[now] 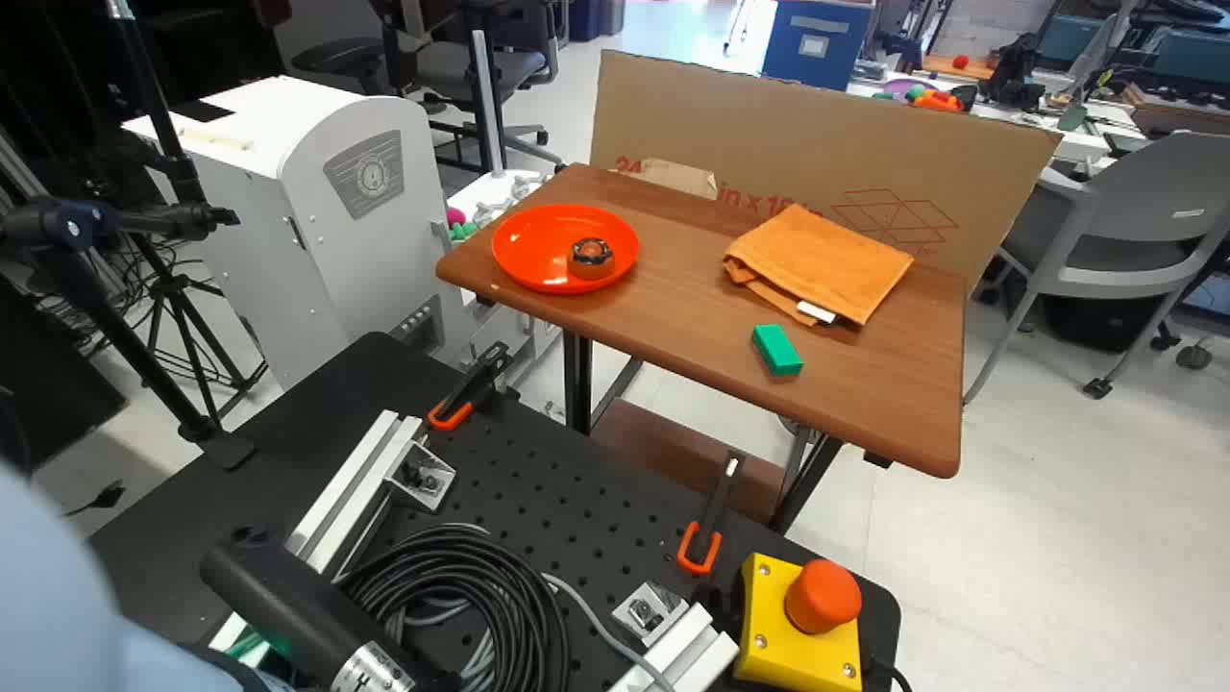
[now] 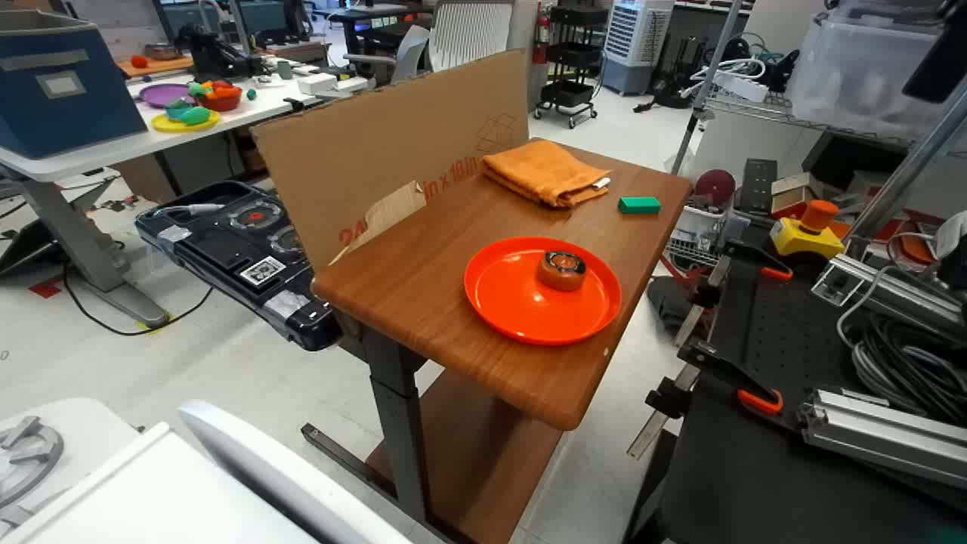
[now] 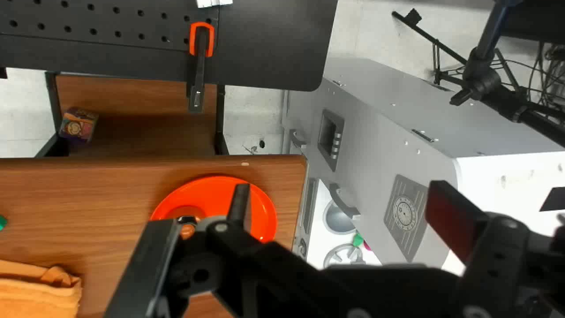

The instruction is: Move the orange towel to the left

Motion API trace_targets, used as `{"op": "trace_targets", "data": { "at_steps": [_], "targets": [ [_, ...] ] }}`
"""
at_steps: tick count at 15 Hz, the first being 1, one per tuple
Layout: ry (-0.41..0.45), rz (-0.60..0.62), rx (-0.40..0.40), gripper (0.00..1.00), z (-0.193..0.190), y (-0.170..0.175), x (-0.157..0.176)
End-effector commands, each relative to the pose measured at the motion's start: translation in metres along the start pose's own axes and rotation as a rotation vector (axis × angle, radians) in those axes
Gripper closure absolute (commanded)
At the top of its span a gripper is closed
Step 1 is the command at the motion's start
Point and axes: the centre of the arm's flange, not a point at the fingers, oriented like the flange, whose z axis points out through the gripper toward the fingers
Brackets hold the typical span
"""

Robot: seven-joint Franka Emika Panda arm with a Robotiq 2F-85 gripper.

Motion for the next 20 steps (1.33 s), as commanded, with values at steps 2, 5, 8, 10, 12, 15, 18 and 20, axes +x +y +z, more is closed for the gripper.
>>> {"op": "trace_targets", "data": {
  "at_steps": [2, 5, 8, 10, 12, 15, 18, 20],
  "targets": [
    [-0.016, 0.004, -0.004, 0.00, 0.006, 0.003, -0.003],
    [-0.024, 0.007, -0.005, 0.00, 0.009, 0.004, -0.004],
    [-0.024, 0.007, -0.005, 0.00, 0.009, 0.004, -0.004],
    [-0.027, 0.027, -0.003, 0.00, 0.012, 0.004, 0.013],
    [-0.031, 0.045, -0.008, 0.00, 0.015, 0.006, 0.035],
    [-0.052, 0.085, -0.027, 0.00, 0.024, 0.020, 0.071],
    [-0.087, 0.112, -0.082, 0.00, 0.036, 0.045, 0.105],
    [-0.128, 0.114, -0.121, 0.00, 0.048, 0.065, 0.124]
  ]
}}
